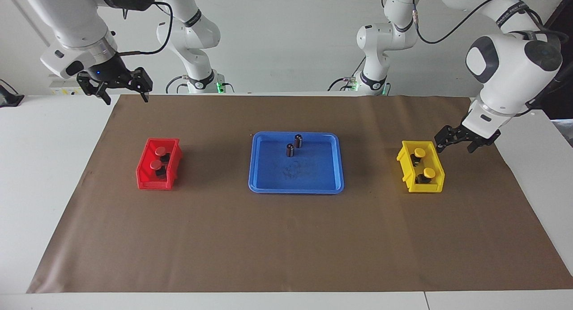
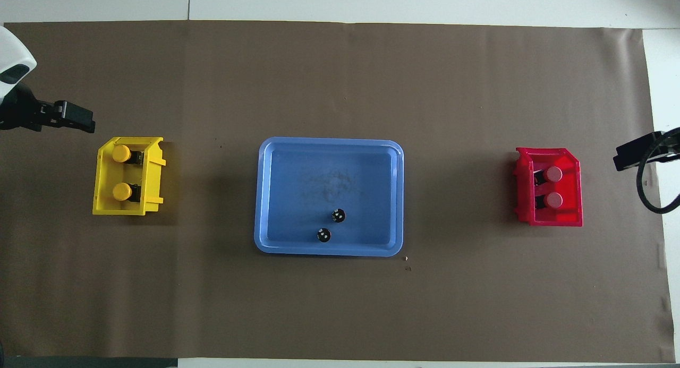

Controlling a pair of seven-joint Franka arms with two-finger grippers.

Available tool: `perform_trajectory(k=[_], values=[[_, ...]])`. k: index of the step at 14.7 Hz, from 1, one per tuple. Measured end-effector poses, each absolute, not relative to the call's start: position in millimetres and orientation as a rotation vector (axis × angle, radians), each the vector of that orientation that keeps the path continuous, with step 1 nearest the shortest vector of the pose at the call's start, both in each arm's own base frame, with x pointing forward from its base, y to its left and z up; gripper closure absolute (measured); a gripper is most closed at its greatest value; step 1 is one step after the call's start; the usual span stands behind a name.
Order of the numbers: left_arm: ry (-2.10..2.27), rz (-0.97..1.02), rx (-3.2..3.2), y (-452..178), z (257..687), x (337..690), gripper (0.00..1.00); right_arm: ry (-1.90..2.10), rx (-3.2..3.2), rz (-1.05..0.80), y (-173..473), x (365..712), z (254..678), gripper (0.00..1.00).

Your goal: Sort red and yellow buttons by color

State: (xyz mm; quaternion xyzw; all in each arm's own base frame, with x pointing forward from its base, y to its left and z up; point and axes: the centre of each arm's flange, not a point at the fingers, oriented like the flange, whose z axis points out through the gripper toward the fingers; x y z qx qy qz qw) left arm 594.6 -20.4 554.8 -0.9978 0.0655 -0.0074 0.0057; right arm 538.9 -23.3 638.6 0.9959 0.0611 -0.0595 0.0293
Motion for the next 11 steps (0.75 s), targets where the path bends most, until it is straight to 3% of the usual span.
perform_trajectory(k=[5, 11], values=[[0.250, 0.021, -3.129, -36.8, 624.4, 568.3, 0.00, 0.184, 3.072, -0.181, -24.7, 538.8, 639.4, 0.00], [0.288, 0.001, -3.126, -49.4, 654.1, 549.0, 0.00, 0.198, 3.071, -0.180, -19.9, 539.0, 639.5, 0.00]])
